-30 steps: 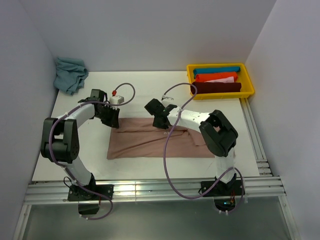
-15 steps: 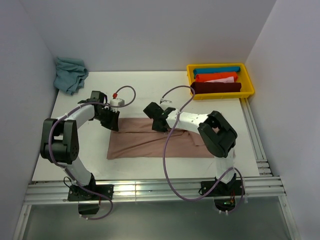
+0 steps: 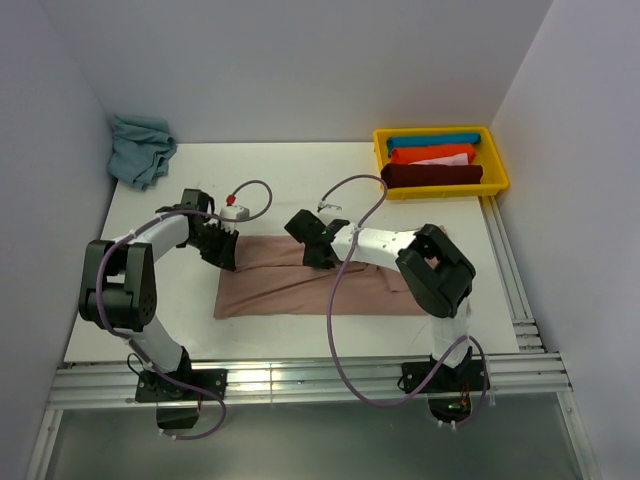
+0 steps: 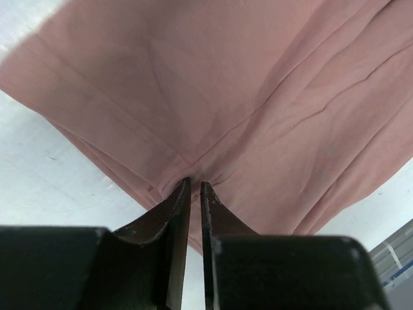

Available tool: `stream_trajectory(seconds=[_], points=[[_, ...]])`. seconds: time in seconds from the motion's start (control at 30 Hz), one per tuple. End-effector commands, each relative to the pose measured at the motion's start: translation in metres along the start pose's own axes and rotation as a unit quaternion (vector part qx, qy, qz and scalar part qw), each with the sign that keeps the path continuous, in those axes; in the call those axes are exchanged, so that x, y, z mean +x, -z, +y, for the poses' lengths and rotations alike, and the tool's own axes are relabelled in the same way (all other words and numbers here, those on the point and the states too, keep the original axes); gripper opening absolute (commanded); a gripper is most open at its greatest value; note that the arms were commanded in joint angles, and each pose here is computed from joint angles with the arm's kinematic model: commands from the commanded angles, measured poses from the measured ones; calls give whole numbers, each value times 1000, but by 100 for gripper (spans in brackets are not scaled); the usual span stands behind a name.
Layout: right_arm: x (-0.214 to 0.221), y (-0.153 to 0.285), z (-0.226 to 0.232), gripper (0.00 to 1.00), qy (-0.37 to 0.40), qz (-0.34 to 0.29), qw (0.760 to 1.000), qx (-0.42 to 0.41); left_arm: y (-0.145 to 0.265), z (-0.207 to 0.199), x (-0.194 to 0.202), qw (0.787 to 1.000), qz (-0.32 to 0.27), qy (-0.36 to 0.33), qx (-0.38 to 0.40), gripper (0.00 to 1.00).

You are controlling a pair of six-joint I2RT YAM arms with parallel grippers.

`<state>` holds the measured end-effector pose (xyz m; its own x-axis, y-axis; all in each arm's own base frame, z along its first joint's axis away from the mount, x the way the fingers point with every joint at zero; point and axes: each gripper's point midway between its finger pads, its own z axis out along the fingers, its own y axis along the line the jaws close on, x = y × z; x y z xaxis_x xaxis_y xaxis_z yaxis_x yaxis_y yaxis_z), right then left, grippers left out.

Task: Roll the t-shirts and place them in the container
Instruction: Fold the tshirt

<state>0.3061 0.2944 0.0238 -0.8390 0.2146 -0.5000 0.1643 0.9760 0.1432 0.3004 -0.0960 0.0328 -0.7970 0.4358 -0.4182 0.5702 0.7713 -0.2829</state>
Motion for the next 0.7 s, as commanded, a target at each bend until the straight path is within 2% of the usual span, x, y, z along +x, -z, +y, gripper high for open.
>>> stream_trajectory(seconds=[0.0, 0.33, 0.67], points=[[-22, 28, 18, 32, -12, -31, 999, -34, 6, -8, 0, 1000, -12, -18, 7, 17], [-38, 36, 67, 32, -5, -40, 996, -82, -1, -4, 10, 1000, -5, -9, -3, 16], [-17, 4, 83, 32, 1, -14, 995, -98, -4, 1, 8, 1000, -9, 5, -14, 14]])
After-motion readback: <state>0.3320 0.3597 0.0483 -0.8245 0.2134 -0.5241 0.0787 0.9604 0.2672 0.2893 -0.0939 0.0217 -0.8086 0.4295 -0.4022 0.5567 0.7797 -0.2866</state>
